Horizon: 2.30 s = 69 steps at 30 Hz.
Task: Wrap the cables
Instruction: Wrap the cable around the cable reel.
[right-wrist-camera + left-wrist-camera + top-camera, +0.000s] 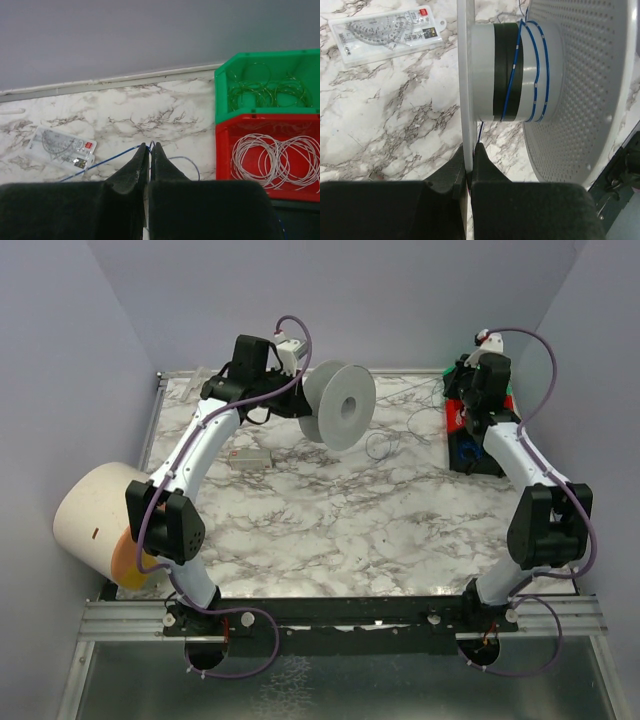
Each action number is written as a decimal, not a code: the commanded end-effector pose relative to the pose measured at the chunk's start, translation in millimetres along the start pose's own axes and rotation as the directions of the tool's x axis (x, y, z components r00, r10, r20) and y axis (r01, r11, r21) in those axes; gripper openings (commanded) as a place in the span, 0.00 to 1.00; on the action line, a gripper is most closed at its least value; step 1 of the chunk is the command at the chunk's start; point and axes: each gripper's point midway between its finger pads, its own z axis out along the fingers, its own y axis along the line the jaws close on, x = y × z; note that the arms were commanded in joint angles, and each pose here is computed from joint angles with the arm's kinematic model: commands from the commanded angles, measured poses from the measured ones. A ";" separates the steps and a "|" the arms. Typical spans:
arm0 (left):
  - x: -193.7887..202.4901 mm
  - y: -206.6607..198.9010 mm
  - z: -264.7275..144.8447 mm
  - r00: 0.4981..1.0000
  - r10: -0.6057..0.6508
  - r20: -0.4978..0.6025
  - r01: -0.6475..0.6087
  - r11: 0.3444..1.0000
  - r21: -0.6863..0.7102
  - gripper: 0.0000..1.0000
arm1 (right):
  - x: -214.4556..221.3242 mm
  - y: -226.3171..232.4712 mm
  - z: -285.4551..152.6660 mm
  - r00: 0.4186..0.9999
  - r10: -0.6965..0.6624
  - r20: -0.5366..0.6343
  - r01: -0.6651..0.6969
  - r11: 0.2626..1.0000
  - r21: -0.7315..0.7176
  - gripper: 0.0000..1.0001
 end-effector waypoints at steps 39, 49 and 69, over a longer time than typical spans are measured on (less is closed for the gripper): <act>-127.1 -48.1 -91.7 0.954 0.066 0.292 -0.114 0.982 0.152 0.00 | 126.5 116.6 -74.3 0.901 -0.433 -0.031 0.172 0.421 -0.890 0.57; -136.0 -47.4 -106.8 0.942 0.056 0.330 -0.112 0.982 0.155 0.00 | 182.3 171.8 -106.4 0.905 -0.422 -0.056 0.074 0.287 -0.955 0.66; -142.5 -65.1 -142.5 0.927 0.041 0.373 -0.151 0.950 0.272 0.00 | 231.9 187.3 -52.9 0.828 -0.502 -0.251 0.041 0.500 -0.865 0.69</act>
